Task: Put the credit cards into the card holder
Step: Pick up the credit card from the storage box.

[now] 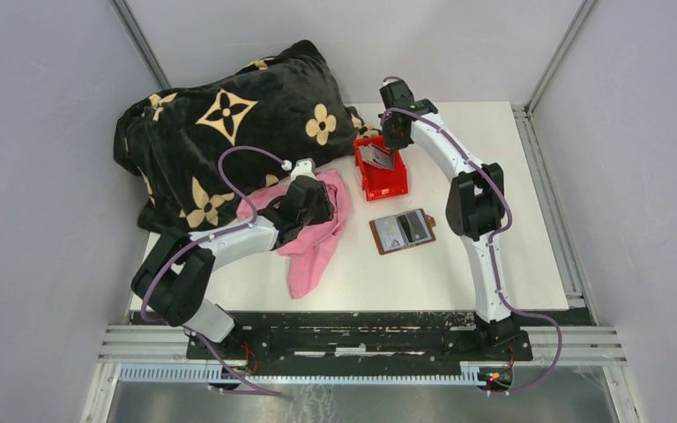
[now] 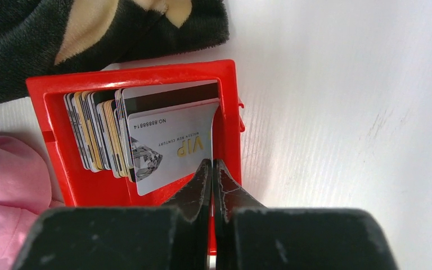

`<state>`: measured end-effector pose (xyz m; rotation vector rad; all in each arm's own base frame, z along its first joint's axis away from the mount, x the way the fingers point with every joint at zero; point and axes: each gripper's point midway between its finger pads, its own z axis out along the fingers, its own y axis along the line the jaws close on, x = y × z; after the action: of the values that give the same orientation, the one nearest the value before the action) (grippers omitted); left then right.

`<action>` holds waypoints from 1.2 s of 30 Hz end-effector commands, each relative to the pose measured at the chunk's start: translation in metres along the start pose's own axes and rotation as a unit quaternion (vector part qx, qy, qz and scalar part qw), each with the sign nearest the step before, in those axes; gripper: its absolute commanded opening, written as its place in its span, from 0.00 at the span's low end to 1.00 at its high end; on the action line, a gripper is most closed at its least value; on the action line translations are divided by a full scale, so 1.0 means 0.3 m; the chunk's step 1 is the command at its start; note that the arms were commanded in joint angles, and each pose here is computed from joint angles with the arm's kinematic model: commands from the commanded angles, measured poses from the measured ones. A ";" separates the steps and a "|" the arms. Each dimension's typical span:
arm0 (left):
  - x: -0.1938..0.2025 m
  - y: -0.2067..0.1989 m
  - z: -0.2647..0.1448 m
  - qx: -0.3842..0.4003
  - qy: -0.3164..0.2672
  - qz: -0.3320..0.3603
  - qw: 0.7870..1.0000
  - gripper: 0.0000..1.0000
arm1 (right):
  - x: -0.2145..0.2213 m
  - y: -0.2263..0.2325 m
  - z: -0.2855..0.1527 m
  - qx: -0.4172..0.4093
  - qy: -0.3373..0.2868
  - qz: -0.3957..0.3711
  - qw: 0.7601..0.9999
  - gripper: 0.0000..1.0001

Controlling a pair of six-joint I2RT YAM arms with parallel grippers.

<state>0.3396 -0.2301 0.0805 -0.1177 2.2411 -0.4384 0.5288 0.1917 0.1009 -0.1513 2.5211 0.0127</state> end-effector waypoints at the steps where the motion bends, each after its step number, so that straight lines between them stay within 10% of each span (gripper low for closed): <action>1: -0.091 -0.063 0.000 0.027 -0.036 -0.021 0.999 0.48 | -0.060 0.017 -0.076 -0.009 -0.026 -0.005 1.000 0.01; 15: -0.213 -0.119 -0.078 0.058 -0.082 0.003 0.995 0.50 | -0.194 0.046 -0.383 -0.061 -0.122 0.026 0.990 0.01; 27: -0.227 -0.345 -0.230 0.248 -0.058 0.055 0.966 0.51 | 0.135 0.077 -0.702 -0.191 -0.102 0.044 0.975 0.01; 30: -0.190 -0.394 -0.260 0.299 -0.033 0.067 0.951 0.73 | 0.232 0.086 -0.771 -0.228 -0.095 0.053 0.967 0.01; 36: -0.144 -0.450 -0.305 0.363 -0.002 0.086 0.928 0.71 | 0.406 0.128 -0.877 -0.305 -0.055 0.066 0.948 0.01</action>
<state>0.3031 -0.3019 0.1744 0.2790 2.0654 -0.9843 0.3040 0.1887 0.2277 -0.1908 2.3741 0.6252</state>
